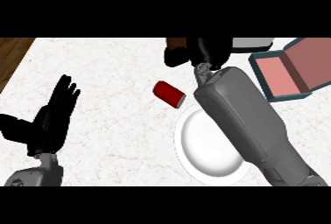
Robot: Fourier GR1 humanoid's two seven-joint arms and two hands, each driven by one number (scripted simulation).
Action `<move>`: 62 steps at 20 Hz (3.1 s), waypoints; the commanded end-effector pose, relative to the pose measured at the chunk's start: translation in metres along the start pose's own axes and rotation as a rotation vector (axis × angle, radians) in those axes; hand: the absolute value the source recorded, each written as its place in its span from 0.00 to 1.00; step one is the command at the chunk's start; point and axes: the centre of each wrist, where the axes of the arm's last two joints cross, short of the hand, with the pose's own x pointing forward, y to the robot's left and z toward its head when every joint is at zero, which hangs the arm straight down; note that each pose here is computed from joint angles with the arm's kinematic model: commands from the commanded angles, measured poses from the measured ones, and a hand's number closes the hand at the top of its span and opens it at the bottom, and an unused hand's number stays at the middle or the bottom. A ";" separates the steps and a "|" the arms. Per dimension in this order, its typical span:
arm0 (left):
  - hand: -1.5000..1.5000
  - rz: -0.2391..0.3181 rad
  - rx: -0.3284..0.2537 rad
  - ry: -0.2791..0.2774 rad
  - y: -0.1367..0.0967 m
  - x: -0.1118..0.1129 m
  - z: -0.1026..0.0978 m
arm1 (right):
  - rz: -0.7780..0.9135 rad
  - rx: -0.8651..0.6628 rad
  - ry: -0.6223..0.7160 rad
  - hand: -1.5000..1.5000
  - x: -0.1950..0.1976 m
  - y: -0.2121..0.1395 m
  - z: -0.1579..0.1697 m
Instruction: Pick the cupcake from the plate and place it in the cardboard box
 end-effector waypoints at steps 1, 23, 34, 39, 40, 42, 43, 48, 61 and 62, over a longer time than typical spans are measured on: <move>0.50 -0.015 0.020 -0.011 0.002 0.007 -0.005 | -0.026 -0.078 0.101 1.00 -0.027 -0.015 -0.017; 0.50 0.013 -0.027 0.006 -0.007 -0.002 0.008 | 0.269 -0.082 0.261 1.00 -0.237 -0.020 -0.104; 0.50 0.006 -0.038 -0.012 -0.008 0.012 -0.005 | 0.364 0.314 0.427 0.00 -0.294 -0.028 -0.109; 0.50 -0.001 -0.032 -0.047 -0.016 0.021 -0.011 | 0.230 0.008 0.292 0.00 -0.297 -0.014 -0.098; 0.50 0.004 -0.036 -0.011 -0.017 -0.001 0.004 | 0.210 -0.054 0.281 0.00 -0.302 -0.034 -0.105; 0.50 -0.003 -0.040 -0.017 -0.014 0.008 -0.002 | 0.130 -0.167 0.197 0.00 -0.292 -0.027 -0.103; 0.50 0.008 -0.029 -0.028 -0.016 0.005 -0.004 | 0.059 -0.207 0.205 0.00 -0.283 -0.031 -0.108; 0.50 0.014 -0.017 -0.007 -0.010 0.004 -0.010 | -0.241 -0.252 0.244 0.00 -0.290 -0.053 -0.116; 0.50 -0.007 -0.014 -0.014 0.002 0.017 0.006 | -0.704 -0.427 0.291 0.00 -0.358 -0.076 -0.090; 0.50 0.011 0.009 -0.007 -0.012 -0.003 0.004 | -0.706 -0.453 0.287 0.00 -0.361 -0.073 -0.086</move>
